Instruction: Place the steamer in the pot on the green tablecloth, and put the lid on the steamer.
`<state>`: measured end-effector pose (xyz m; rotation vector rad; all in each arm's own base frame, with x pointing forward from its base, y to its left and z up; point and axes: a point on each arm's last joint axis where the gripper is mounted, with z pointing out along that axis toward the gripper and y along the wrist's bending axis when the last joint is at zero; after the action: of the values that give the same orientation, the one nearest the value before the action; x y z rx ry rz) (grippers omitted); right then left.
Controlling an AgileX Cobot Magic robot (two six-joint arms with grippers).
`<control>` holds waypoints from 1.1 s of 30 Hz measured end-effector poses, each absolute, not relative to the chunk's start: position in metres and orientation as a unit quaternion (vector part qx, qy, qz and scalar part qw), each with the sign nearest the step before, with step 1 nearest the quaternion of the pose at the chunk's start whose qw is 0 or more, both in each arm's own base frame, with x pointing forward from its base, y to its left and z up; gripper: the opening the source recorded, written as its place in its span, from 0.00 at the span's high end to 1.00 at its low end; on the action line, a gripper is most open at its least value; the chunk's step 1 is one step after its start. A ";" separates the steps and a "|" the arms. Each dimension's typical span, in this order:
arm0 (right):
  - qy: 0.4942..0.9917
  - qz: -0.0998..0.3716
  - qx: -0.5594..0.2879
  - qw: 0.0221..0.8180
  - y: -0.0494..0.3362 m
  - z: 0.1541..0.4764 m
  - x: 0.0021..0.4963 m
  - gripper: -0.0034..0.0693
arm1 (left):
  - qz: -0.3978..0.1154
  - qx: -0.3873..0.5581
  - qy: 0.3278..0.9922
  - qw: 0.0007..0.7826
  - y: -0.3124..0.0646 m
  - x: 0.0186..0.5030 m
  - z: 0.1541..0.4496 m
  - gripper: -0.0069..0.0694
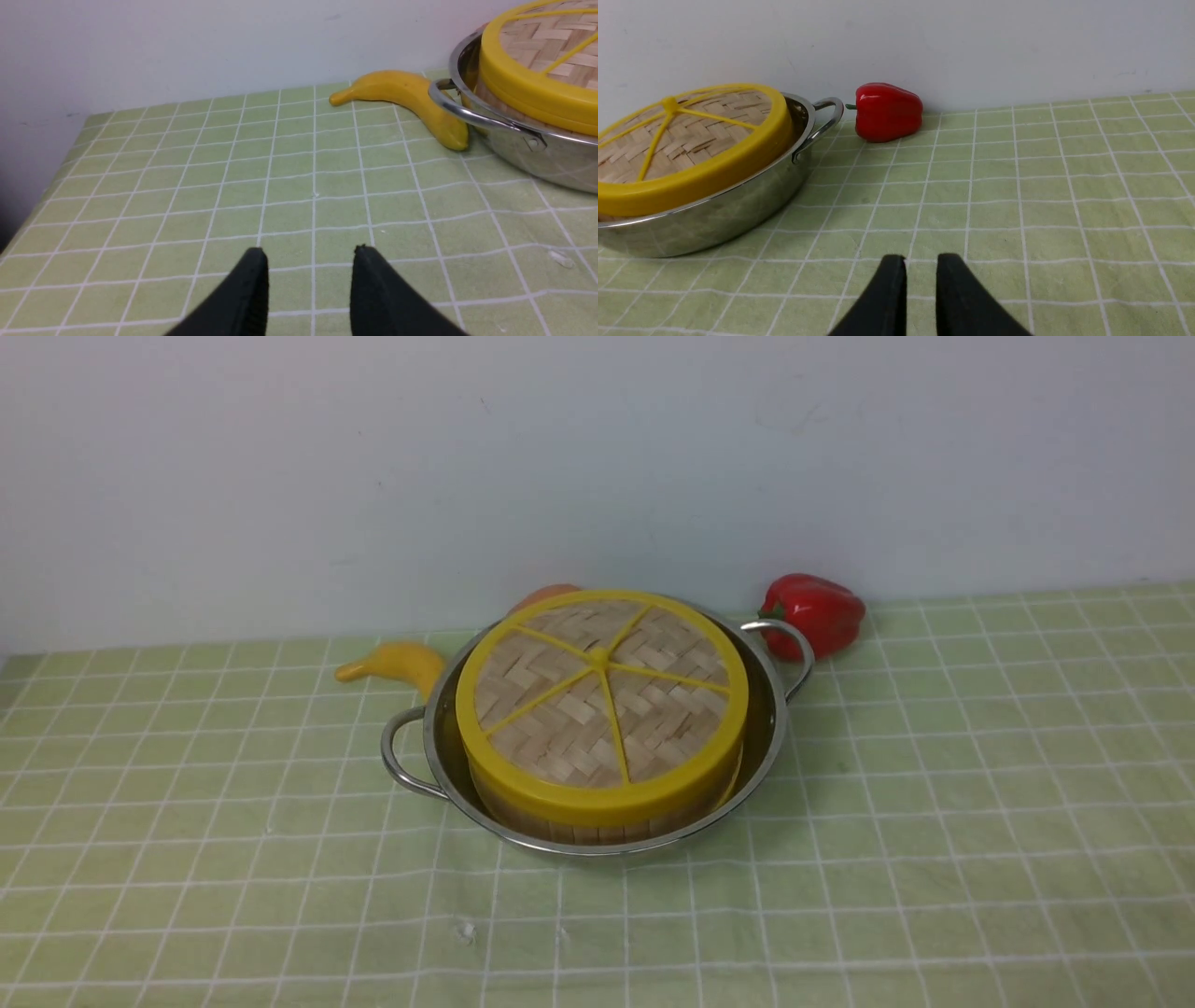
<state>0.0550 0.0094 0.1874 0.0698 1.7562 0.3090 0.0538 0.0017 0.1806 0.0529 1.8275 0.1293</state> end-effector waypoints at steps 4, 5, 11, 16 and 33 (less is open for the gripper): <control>0.766 0.135 0.031 0.628 0.009 0.187 0.055 0.77 | 0.056 0.023 0.791 0.609 0.002 0.054 0.181 0.59; 0.766 0.135 0.031 0.628 0.009 0.187 0.055 0.77 | 0.056 0.023 0.791 0.609 0.002 0.054 0.181 0.59; 0.766 0.136 0.032 0.627 0.009 0.187 0.055 0.75 | 0.056 0.023 0.791 0.609 0.002 0.054 0.181 0.59; 0.766 0.136 0.032 0.628 0.009 0.187 0.055 0.73 | 0.056 0.023 0.791 0.609 0.002 0.054 0.181 0.59; 0.765 0.136 0.032 0.628 0.009 0.188 0.055 0.67 | 0.056 0.023 0.791 0.609 0.002 0.054 0.181 0.59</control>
<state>0.0550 0.0094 0.1876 0.0740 1.7544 0.3128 0.0538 0.0017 0.1806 0.0529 1.8275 0.1293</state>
